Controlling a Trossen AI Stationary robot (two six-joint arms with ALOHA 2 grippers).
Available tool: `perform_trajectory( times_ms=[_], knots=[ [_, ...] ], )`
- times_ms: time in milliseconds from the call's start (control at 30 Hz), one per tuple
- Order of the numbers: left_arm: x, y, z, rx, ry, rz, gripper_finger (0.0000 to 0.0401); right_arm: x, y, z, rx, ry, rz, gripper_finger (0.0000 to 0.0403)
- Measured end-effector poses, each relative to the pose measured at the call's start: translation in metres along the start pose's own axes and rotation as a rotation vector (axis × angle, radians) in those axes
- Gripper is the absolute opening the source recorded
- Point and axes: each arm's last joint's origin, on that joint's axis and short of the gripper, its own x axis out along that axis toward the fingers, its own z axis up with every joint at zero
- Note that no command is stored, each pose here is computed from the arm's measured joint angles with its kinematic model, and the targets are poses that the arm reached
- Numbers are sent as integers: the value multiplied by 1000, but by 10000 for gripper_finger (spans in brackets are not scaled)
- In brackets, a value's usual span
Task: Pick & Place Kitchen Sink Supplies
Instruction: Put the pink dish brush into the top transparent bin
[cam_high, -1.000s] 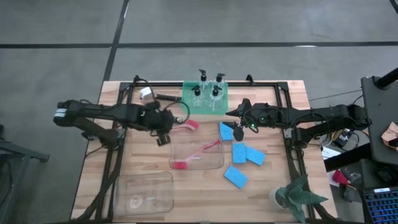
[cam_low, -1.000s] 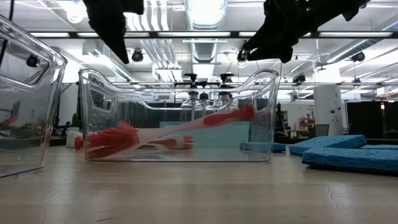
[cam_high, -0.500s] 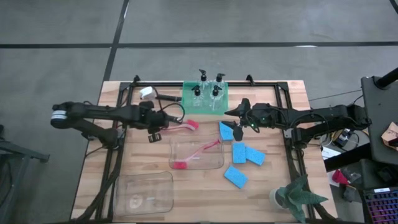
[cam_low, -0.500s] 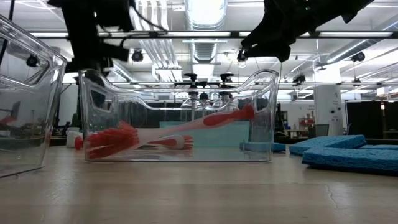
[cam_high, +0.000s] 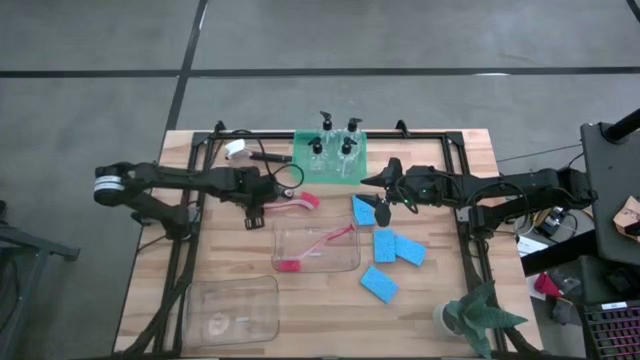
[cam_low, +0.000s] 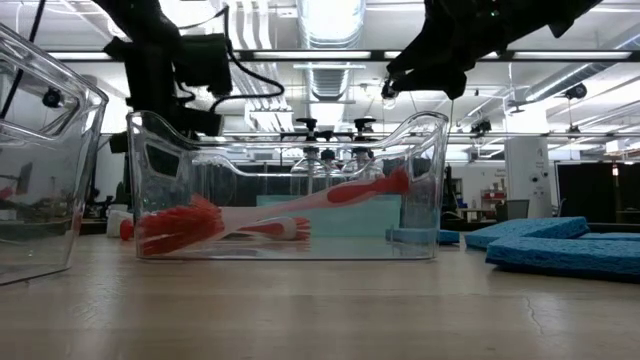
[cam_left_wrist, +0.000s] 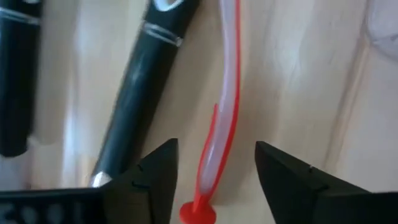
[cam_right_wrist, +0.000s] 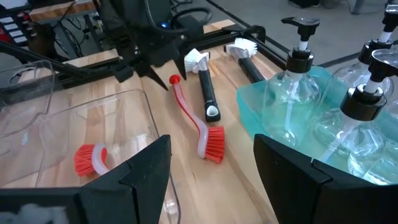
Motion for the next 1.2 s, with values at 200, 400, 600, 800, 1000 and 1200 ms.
perform_trajectory(
  times_ms=[200, 400, 600, 800, 1000, 1200],
  knots=[
    [18, -3, 5, 22, 50, -7, 237, 0, 0, -2, -1, 4, -1, 224],
    [34, -5, 7, 53, 101, -13, 236, 0, 0, -2, -1, 3, -1, 224],
    [45, -6, 8, 75, 141, -12, 228, 0, 0, -2, -1, 3, -1, 224],
    [45, -6, 8, 80, 140, -25, 167, 0, -1, -2, -1, 5, -2, 224],
    [42, -3, 7, 80, 137, 40, 71, 0, -1, -3, 0, 6, -2, 224],
    [35, 0, 5, 83, 129, 72, 54, 1, -1, -4, 3, 9, -3, 224]
  ],
)
